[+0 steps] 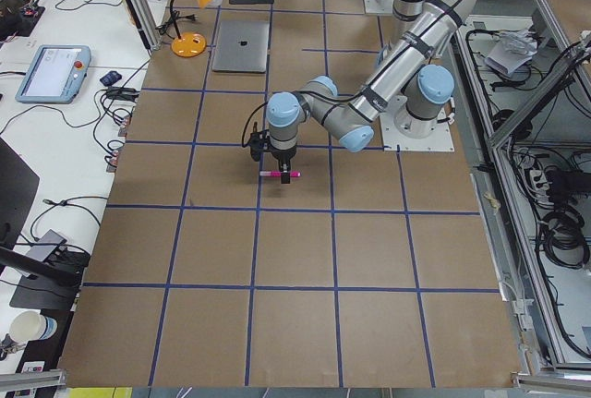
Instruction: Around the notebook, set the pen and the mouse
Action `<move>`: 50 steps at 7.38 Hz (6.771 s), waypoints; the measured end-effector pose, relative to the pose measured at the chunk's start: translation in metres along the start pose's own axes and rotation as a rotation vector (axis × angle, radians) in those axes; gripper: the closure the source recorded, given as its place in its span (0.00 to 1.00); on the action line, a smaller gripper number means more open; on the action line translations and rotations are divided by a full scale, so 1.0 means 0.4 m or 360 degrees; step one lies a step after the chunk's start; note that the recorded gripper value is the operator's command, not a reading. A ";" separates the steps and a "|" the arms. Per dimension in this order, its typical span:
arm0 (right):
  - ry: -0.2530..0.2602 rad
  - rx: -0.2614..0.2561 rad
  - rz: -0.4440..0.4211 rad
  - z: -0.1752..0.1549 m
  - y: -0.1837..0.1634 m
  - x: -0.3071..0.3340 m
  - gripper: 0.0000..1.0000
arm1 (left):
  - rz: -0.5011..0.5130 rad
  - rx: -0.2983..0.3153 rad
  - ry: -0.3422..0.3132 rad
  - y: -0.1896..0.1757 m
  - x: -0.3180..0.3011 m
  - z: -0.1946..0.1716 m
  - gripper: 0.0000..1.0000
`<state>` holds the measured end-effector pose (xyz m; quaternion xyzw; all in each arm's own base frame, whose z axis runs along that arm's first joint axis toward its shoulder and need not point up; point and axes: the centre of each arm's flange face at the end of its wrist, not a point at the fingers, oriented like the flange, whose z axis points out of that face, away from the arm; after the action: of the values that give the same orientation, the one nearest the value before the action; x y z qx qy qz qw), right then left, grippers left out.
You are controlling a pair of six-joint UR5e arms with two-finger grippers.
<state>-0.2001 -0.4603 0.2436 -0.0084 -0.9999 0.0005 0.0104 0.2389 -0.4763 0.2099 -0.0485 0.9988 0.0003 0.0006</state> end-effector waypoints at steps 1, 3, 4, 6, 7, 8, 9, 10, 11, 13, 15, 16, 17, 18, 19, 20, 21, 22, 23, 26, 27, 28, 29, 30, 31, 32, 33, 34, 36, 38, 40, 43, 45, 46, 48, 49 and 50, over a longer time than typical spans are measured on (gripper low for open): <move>-0.0017 -0.0021 0.0004 0.026 -0.002 0.007 0.00 | -0.0005 -0.0014 0.0011 -0.003 -0.002 0.033 0.00; -0.0026 -0.0053 0.0004 0.077 -0.011 0.018 0.00 | -0.0012 -0.0036 0.0028 -0.009 -0.003 0.072 0.12; -0.0028 -0.0066 0.0003 0.104 -0.016 0.023 0.00 | -0.0020 -0.0036 0.0028 -0.014 -0.003 0.083 0.17; -0.0023 -0.0119 0.0003 0.145 -0.015 0.031 0.00 | -0.0031 -0.0040 0.0031 -0.021 -0.004 0.098 0.38; -0.0024 -0.0140 0.0003 0.159 -0.015 0.032 0.00 | -0.0030 -0.0042 0.0032 -0.022 -0.004 0.102 0.74; -0.0027 -0.0152 0.0004 0.168 -0.014 0.033 0.11 | -0.0028 -0.0042 0.0032 -0.023 -0.004 0.103 1.00; -0.0029 -0.0157 0.0005 0.172 -0.014 0.033 0.34 | -0.0025 -0.0040 0.0031 -0.024 -0.005 0.102 1.00; -0.0029 -0.0158 0.0008 0.174 -0.014 0.033 0.44 | -0.0024 -0.0038 0.0032 -0.024 -0.005 0.102 1.00; -0.0030 -0.0157 0.0009 0.174 -0.014 0.033 0.46 | -0.0023 -0.0035 0.0032 -0.024 -0.004 0.099 1.00; -0.0029 -0.0156 0.0010 0.173 -0.014 0.033 0.46 | -0.0017 -0.0016 0.0020 -0.025 -0.004 0.080 1.00; -0.0012 -0.0136 0.0015 0.149 -0.025 0.040 0.46 | -0.0046 0.0032 -0.0022 -0.040 0.004 0.027 1.00; 0.0005 -0.0104 0.0017 0.121 -0.043 0.045 0.45 | -0.0093 0.0051 -0.0044 -0.063 0.024 -0.008 1.00; 0.0021 -0.0068 0.0004 0.089 -0.073 0.038 0.45 | -0.0180 0.0066 -0.0050 -0.089 0.074 -0.039 1.00; 0.0043 -0.0031 -0.0038 0.054 -0.116 0.005 0.43 | -0.0294 0.0083 -0.0044 -0.115 0.154 -0.059 1.00; 0.0057 0.0008 -0.0093 0.021 -0.168 -0.059 0.43 | -0.0411 0.0100 -0.0032 -0.137 0.265 -0.073 1.00; 0.0034 0.0048 -0.0128 0.001 -0.214 -0.134 0.43 | -0.0501 0.0103 -0.0016 -0.145 0.368 -0.076 1.00; -0.0012 0.0081 -0.0157 -0.001 -0.260 -0.223 0.43 | -0.0571 0.0093 0.0017 -0.140 0.456 -0.070 1.00; -0.0049 0.0083 -0.0158 0.018 -0.302 -0.317 0.43 | -0.0680 0.0082 0.0072 -0.133 0.534 -0.063 1.00; -0.0069 0.0076 -0.0133 0.040 -0.332 -0.385 0.43 | -0.0817 0.0072 0.0115 -0.127 0.604 -0.061 1.00; -0.0105 0.0051 -0.0081 0.101 -0.406 -0.439 0.43 | -0.1139 0.0072 0.0156 -0.086 0.866 -0.051 1.00; -0.0108 0.0048 -0.0079 0.108 -0.415 -0.441 0.40 | -0.1238 0.0089 0.0178 -0.063 0.965 -0.044 1.00; -0.0109 0.0045 -0.0078 0.112 -0.418 -0.441 0.00 | -0.1332 0.0105 0.0207 -0.033 1.058 -0.041 1.00; -0.0111 0.0039 -0.0079 0.115 -0.419 -0.442 0.00 | -0.1415 0.0105 0.0231 0.001 1.142 -0.041 1.00; -0.0111 0.0031 -0.0080 0.117 -0.418 -0.442 0.00 | -0.1495 0.0097 0.0252 0.040 1.219 -0.043 1.00; -0.0111 0.0028 -0.0080 0.116 -0.418 -0.442 0.00 | -0.1576 0.0078 0.0261 0.080 1.286 -0.039 1.00; -0.0108 0.0033 -0.0082 0.111 -0.420 -0.443 0.00 | -0.1655 0.0053 0.0257 0.115 1.338 -0.027 1.00; -0.0099 0.0051 -0.0094 0.095 -0.428 -0.453 0.00 | -0.1725 0.0029 0.0245 0.143 1.378 -0.011 1.00; -0.0080 0.0078 -0.0123 0.051 -0.440 -0.485 0.00 | -0.1790 0.0015 0.0233 0.165 1.410 0.003 1.00; -0.0072 0.0071 -0.0132 -0.116 -0.436 -0.535 0.00 | -0.1896 0.0008 0.0235 0.182 1.462 0.018 1.00; -0.0084 0.0004 -0.0096 -0.322 -0.383 -0.548 0.00 | -0.1927 0.0015 0.0220 0.196 1.503 0.039 1.00; -0.0086 -0.0025 -0.0023 -0.512 -0.273 -0.565 0.00 | -0.1953 0.0016 0.0207 0.204 1.517 0.051 0.90; -0.0076 -0.0065 0.0035 -0.664 -0.171 -0.647 0.00 | -0.1965 0.0008 0.0199 0.208 1.521 0.062 0.64; -0.0067 -0.0123 0.0038 -0.699 -0.132 -0.743 0.00 | -0.1944 0.0005 0.0194 0.213 1.522 0.065 0.32; -0.0061 -0.0135 0.0054 -0.703 -0.121 -0.764 0.00 | -0.1926 0.0008 0.0199 0.213 1.523 0.062 0.30; -0.0055 -0.0133 0.0167 -0.708 -0.113 -0.792 0.00 | -0.1862 0.0024 0.0227 0.209 1.521 0.035 0.00; -0.0051 -0.0125 0.0201 -0.709 -0.109 -0.817 0.00 | -0.1758 0.0045 0.0252 0.200 1.513 0.011 0.00; -0.0051 -0.0121 0.0208 -0.709 -0.107 -0.837 0.00 | -0.1605 0.0077 0.0281 0.179 1.493 -0.015 0.00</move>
<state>0.1396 -0.5083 0.5201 -0.0741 -0.9966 -0.0365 -0.0058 -0.3623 -0.4630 0.2153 -0.5242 0.8471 -0.0272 -0.0824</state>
